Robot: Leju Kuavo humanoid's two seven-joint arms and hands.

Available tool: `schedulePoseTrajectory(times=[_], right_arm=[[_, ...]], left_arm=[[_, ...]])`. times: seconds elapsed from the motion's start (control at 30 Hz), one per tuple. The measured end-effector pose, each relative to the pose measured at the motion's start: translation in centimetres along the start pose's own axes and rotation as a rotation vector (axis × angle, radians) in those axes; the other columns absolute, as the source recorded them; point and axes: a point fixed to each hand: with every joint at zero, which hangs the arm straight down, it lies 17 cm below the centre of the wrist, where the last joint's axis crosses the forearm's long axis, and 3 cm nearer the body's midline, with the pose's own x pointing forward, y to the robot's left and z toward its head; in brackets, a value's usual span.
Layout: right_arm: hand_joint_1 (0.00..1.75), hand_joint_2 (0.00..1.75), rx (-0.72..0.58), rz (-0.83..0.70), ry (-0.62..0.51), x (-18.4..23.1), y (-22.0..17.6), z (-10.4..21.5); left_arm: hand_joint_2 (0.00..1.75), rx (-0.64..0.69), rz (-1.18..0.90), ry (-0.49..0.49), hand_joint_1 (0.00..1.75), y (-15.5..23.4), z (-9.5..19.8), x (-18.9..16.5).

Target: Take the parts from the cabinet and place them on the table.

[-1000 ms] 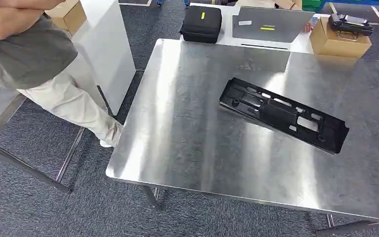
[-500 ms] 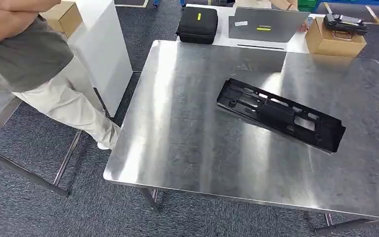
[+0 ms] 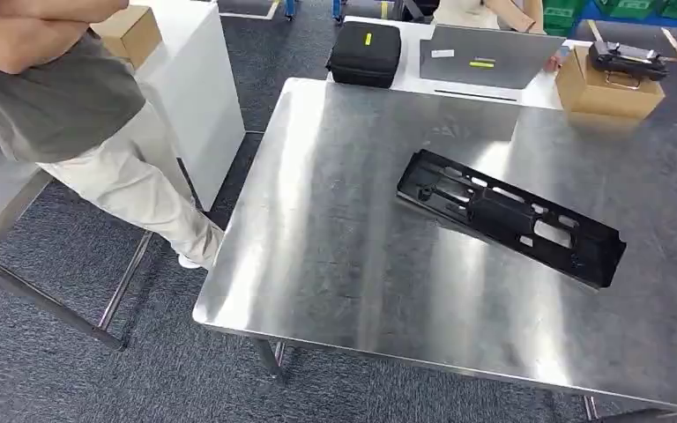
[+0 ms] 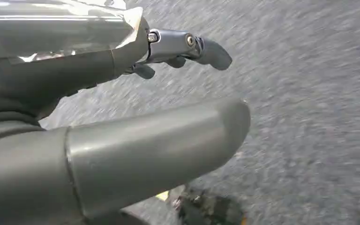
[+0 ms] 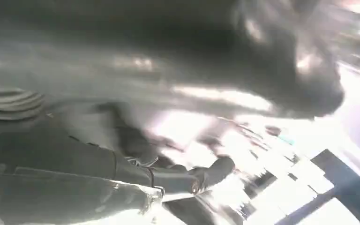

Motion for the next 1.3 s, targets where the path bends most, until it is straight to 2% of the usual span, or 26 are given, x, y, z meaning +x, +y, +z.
schedulePoseTrajectory(times=[0.13,0.17,0.23,0.27,0.3,0.37,0.53,0.67,0.93,1.03,1.17,1.3], right_arm=[[0.0,0.0,0.177,0.422,0.215,-13.3,8.2,11.9],[0.0,0.0,0.244,0.512,0.287,-17.6,10.5,17.6],[0.0,0.0,0.318,0.548,0.387,-22.0,12.2,24.1],[0.0,0.0,0.367,0.555,0.458,-24.5,13.1,28.5],[0.0,0.0,0.386,0.56,0.488,-25.7,13.3,30.5],[0.0,0.0,0.485,0.59,0.56,-28.6,14.5,38.1],[0.0,0.0,0.727,0.641,0.596,-31.2,16.5,49.4],[0.0,0.0,0.842,0.646,0.617,-31.9,17.1,54.8],[0.0,0.0,0.905,0.645,0.633,-32.2,17.2,58.1],[0.0,0.0,1.024,0.589,0.56,-31.2,18.9,59.9],[0.0,0.0,1.259,0.513,0.423,-28.9,21.4,64.6],[0.0,0.0,1.395,0.54,0.346,-27.9,21.9,68.0]], left_arm=[[0.0,-0.046,-0.03,0.022,0.0,-0.9,0.1,-0.2],[0.0,-0.067,-0.05,0.018,0.0,-1.4,0.2,0.0],[0.0,-0.089,-0.084,0.012,0.0,-1.8,0.2,0.1],[0.0,-0.102,-0.106,0.009,0.0,-1.9,0.2,0.1],[0.0,-0.108,-0.118,0.007,0.0,-2.0,0.1,0.1],[0.0,-0.134,-0.148,0.009,0.0,-2.3,0.1,0.0],[0.0,-0.172,-0.204,-0.024,0.0,-2.3,0.0,-0.1],[0.0,-0.181,-0.23,-0.031,0.0,-2.2,0.0,-0.5],[0.0,-0.183,-0.244,-0.035,0.0,-1.8,-0.3,-0.6],[0.0,-0.203,-0.24,-0.032,0.0,-2.1,-0.2,-0.8],[0.0,-0.226,-0.217,-0.021,0.0,-2.3,-0.1,-1.1],[0.0,-0.236,-0.203,-0.009,0.0,-2.5,0.1,-1.4]])
